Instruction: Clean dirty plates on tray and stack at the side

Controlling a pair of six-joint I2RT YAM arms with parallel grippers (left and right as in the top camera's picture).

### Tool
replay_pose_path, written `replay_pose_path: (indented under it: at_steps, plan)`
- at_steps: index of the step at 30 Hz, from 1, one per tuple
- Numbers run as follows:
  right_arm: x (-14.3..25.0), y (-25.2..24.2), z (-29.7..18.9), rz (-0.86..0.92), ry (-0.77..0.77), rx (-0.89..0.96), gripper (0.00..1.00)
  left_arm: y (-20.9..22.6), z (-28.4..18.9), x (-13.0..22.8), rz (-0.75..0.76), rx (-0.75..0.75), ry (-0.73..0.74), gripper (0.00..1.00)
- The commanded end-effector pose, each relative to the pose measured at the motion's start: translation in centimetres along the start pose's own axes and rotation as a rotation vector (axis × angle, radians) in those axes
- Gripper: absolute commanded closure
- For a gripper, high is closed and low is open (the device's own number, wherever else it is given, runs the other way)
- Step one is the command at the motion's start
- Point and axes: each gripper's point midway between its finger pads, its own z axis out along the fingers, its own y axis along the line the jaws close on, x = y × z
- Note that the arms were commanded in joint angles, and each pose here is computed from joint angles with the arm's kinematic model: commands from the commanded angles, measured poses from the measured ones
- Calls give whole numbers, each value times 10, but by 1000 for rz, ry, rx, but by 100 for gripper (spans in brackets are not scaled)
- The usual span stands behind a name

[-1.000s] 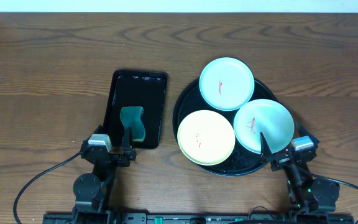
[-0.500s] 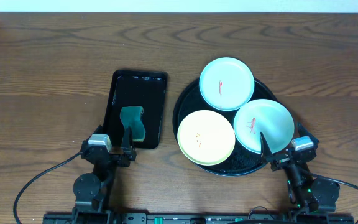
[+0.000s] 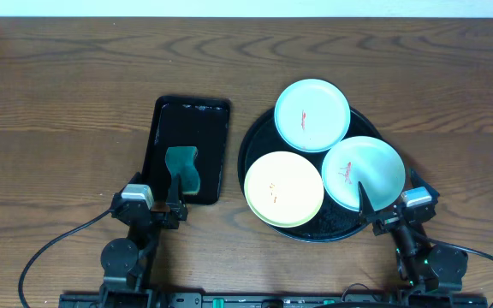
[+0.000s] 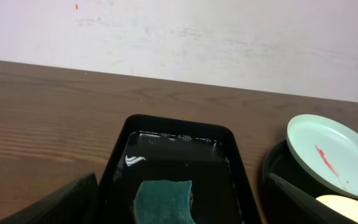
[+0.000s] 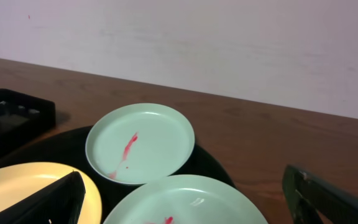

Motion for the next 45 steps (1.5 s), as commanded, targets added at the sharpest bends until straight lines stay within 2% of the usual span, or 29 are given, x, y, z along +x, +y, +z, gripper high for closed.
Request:
replay_pose_path:
  at_steps: [1,4,7,11,17,23,30,37,40,45]
  plan:
    - [-1,12,0,34,-6,-66,1,-5,0,14,9,34,50,16]
    - [-4,32,-3,72,-16,-185,1,-11,0,8,8,71,26,16]
    - [-11,47,-8,154,-17,-275,1,-27,-3,-17,21,155,-71,16]
    - [-35,47,-12,185,-49,-276,1,-44,-11,-47,42,238,-173,16]
    - [-71,44,-15,189,-41,-272,1,-70,-24,-70,57,371,-183,16]
    - [-107,37,-2,236,80,-269,1,-77,-26,-99,-3,371,-90,16]
    - [-137,24,32,315,268,-264,1,-80,-9,-123,-64,332,123,16]
    - [-119,19,59,375,498,-286,1,-79,14,-121,-174,278,368,16]
    - [-106,19,60,383,566,-291,1,-79,19,-122,-181,270,403,16]
    - [-104,19,61,361,570,-298,1,-79,21,-122,-181,269,407,16]
